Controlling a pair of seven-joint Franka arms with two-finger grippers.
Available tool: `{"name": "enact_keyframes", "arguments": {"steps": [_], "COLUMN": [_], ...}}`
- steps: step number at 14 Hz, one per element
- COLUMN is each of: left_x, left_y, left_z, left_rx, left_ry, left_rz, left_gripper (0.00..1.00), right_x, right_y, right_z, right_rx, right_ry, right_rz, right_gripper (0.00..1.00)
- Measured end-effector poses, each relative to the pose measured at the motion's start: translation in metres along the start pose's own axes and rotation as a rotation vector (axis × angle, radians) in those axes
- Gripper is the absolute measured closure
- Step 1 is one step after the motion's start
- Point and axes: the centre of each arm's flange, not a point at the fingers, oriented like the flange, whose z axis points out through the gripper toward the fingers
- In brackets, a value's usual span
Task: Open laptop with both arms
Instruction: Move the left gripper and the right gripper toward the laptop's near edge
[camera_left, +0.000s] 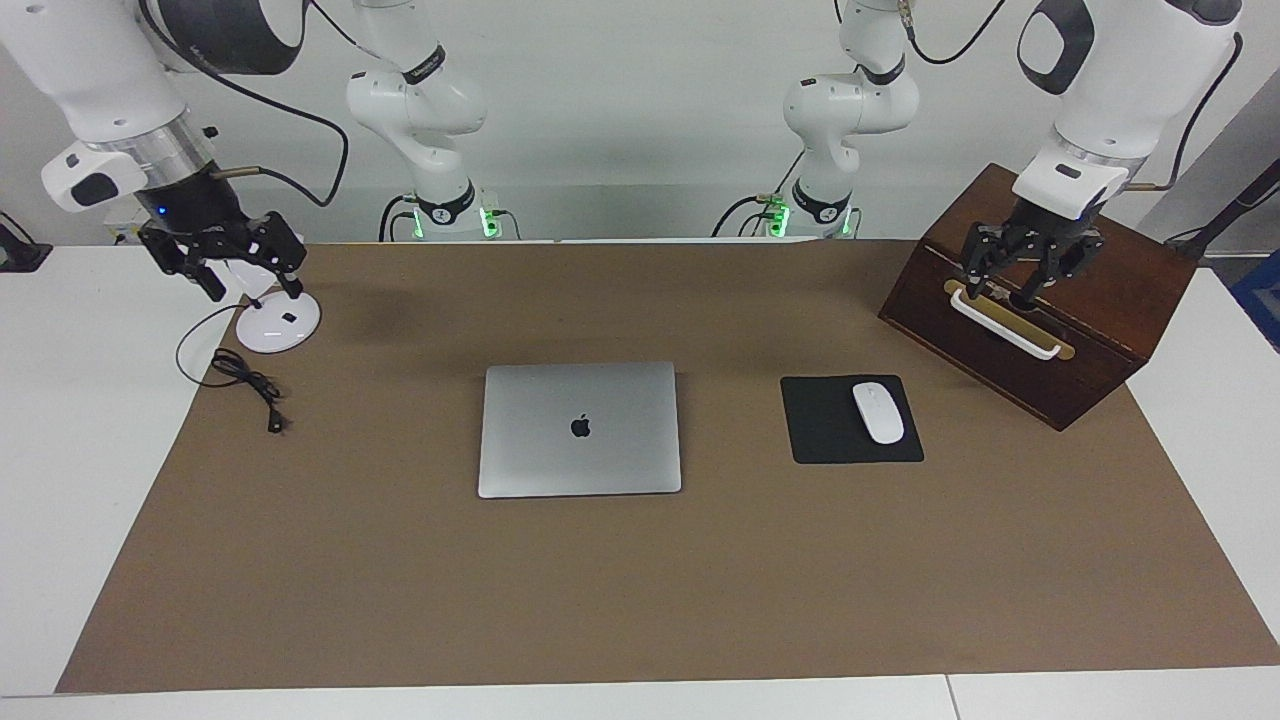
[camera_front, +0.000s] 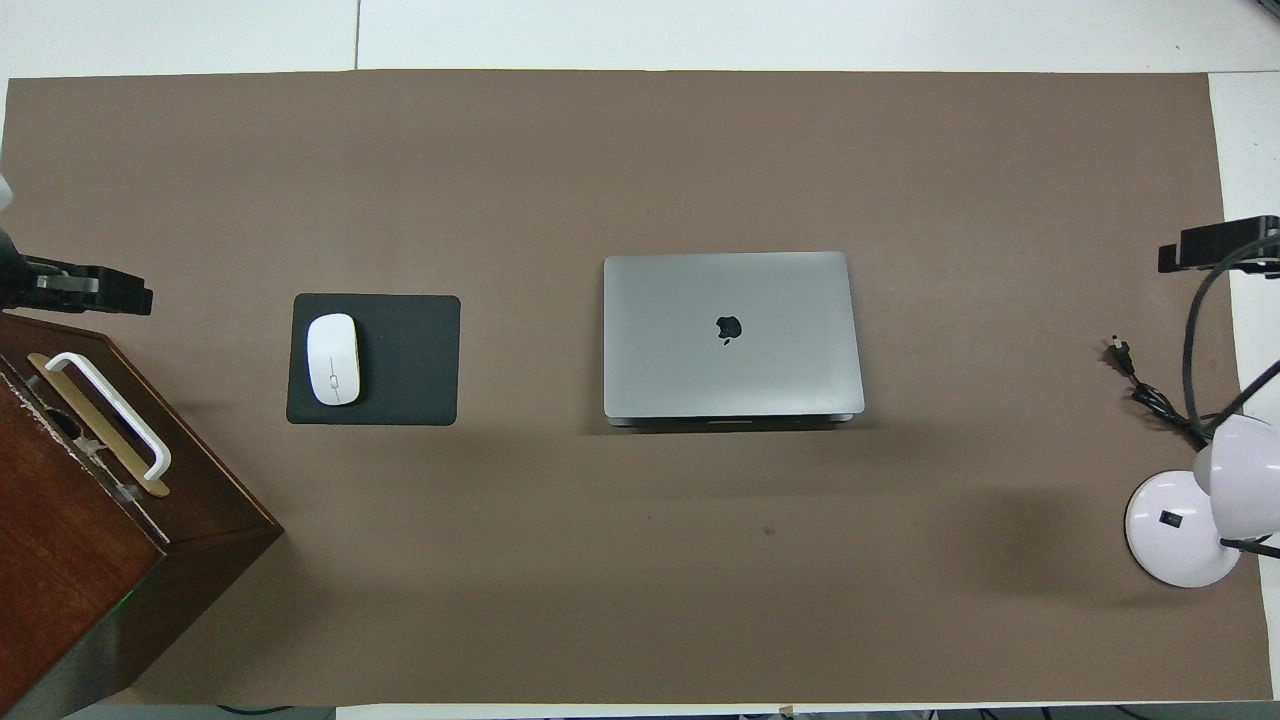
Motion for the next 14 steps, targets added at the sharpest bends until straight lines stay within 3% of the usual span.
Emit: {"name": "enact_keyframes", "arguments": {"steps": [4, 5, 9, 14], "left_x": [0.002, 0.002, 0.004, -0.016], "left_y": [-0.002, -0.001, 0.015, 0.074], "left_z": [-0.002, -0.001, 0.015, 0.068], "left_rx": [0.003, 0.003, -0.019, -0.023], "left_ry": [0.02, 0.02, 0.027, 0.127], "left_rz": [-0.003, 0.0, 0.023, 0.121], "left_gripper": [0.92, 0.99, 0.99, 0.99], "right_x": [0.002, 0.002, -0.007, -0.022], "right_y": [-0.025, -0.039, -0.079, -0.086], "right_z": [0.039, 0.047, 0.09, 0.112], "right_rx": [0.052, 0.062, 0.198, 0.362], "right_ry": [0.072, 0.096, 0.157, 0.121], "right_rz": [0.065, 0.086, 0.219, 0.428], "right_gripper": [0.0, 0.0, 0.0, 0.0]}}
